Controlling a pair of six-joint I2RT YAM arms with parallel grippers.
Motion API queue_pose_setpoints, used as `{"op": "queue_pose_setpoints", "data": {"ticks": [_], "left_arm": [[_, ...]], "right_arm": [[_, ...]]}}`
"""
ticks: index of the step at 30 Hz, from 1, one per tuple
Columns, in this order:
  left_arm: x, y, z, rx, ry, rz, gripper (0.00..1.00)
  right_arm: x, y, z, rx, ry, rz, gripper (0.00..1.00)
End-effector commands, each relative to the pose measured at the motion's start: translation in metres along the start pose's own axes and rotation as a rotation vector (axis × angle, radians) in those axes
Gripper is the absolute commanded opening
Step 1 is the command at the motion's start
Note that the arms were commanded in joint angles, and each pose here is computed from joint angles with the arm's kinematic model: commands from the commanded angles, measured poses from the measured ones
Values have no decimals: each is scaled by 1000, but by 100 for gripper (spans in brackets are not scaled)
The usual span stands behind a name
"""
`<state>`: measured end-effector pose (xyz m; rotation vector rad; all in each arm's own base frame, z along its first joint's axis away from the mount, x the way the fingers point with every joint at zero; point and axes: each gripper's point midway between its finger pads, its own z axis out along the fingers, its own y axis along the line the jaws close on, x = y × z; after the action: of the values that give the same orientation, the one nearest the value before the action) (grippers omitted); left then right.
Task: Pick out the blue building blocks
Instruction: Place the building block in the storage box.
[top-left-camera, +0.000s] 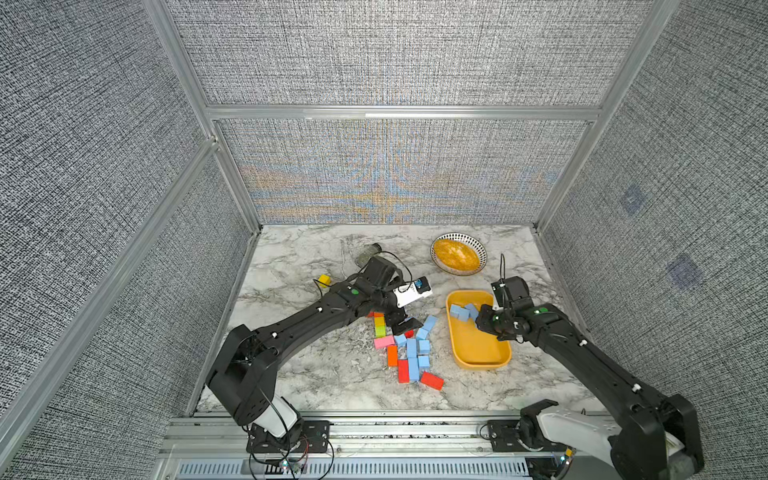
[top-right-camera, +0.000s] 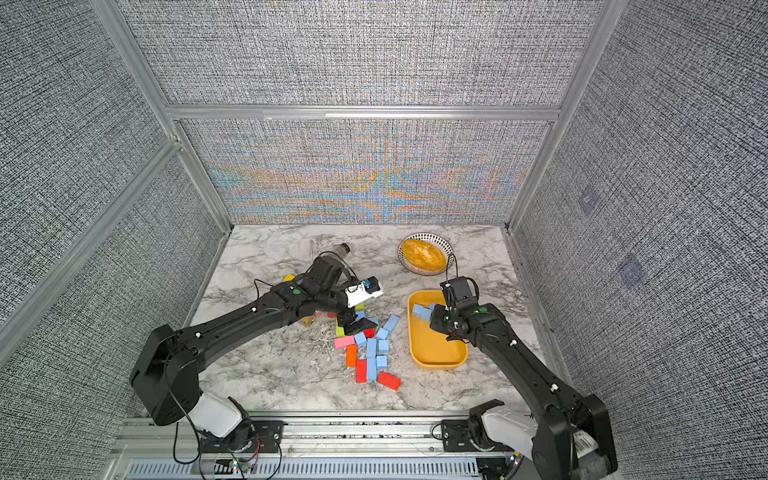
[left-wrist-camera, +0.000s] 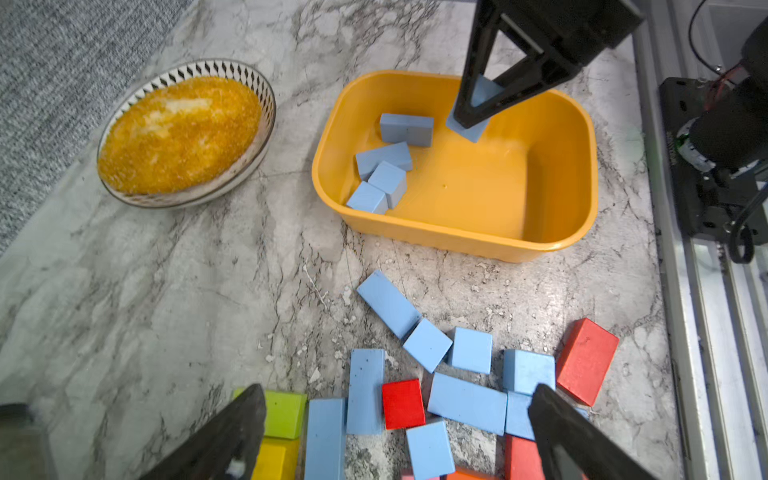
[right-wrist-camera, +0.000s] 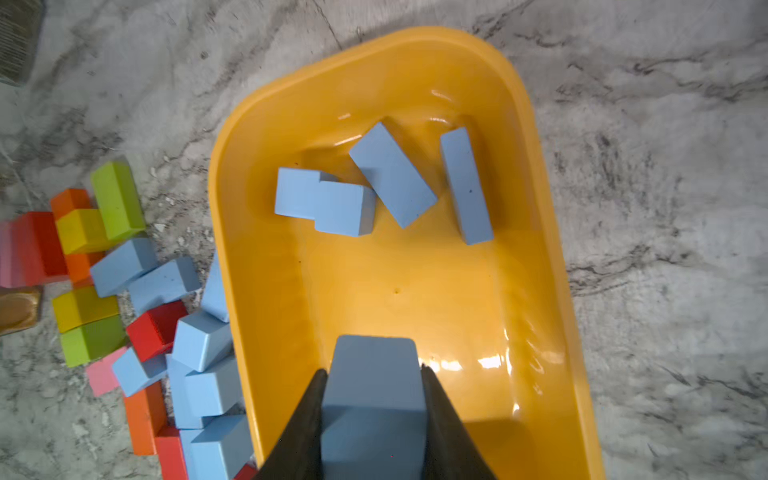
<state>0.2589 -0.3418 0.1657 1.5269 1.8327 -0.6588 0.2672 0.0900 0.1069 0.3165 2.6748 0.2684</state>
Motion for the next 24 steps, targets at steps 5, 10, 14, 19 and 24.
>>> {"op": "queue_pose_setpoints", "data": {"ticks": [5,10,14,19,24], "left_arm": [[11,14,-5,-90,58,-136,100],[17,16,-9,-108,78,-162,100],[20,19,-14,-121,90,-175,100],[23,26,-19,-141,92,-193,100],[22,31,-20,-150,83,-212,100]], "right_arm": [[5,5,27,-8,45,-29,14],[4,11,40,-15,59,-45,15],[10,16,51,-15,86,-71,16],[2,30,59,-27,91,-101,18],[-3,37,67,-30,93,-112,22]]}}
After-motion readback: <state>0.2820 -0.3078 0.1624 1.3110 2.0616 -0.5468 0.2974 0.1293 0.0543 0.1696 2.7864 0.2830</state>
